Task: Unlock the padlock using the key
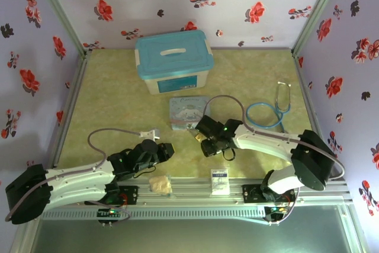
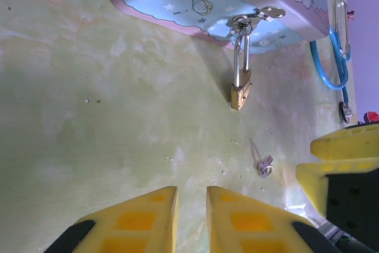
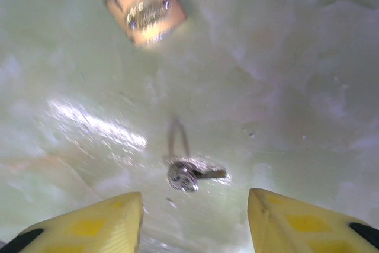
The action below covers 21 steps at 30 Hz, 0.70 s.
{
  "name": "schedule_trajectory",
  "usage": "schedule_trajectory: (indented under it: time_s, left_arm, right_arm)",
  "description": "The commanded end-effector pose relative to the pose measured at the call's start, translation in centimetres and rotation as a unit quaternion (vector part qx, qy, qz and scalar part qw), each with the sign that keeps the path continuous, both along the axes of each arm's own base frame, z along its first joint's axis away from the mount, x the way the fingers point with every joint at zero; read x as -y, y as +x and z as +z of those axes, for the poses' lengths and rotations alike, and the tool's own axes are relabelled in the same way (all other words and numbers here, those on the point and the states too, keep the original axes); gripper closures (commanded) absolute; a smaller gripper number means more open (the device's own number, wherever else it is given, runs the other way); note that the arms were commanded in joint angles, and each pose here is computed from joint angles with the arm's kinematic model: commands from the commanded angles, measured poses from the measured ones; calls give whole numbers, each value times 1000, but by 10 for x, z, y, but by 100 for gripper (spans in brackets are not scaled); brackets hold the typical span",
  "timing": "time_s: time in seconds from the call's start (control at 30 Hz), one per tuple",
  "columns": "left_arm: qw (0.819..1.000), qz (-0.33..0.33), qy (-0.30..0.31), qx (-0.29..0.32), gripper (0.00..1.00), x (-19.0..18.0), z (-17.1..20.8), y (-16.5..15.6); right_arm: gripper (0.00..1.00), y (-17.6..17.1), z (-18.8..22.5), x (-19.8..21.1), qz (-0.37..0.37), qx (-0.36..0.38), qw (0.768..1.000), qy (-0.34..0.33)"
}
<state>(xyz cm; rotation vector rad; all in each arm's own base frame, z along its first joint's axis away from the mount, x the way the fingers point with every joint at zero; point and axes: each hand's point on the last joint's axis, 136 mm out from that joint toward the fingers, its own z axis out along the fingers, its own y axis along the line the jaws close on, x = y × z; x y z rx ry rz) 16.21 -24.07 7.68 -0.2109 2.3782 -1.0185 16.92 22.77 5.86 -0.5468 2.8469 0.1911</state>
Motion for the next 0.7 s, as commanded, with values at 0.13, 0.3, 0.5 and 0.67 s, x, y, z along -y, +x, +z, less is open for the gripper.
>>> schedule_trajectory:
  time_s: [0.13, 0.3, 0.5, 0.67]
  left_arm:
    - [1000, -6, -7, 23, 80, 9, 17, 7]
    - [1000, -12, -3, 20, 80, 10, 14, 6]
    - [1000, -13, -7, 20, 80, 13, 14, 6]
    - [1000, -14, -9, 18, 79, 15, 13, 7]
  right_arm:
    - [52, -5, -29, 5, -147, -8, 989, -16]
    - [53, -14, -41, 3, -167, -15, 986, -9]
    - [57, -15, -55, -2, -176, -19, 984, 15]
    - [60, -5, -60, -4, -169, 2, 986, -6]
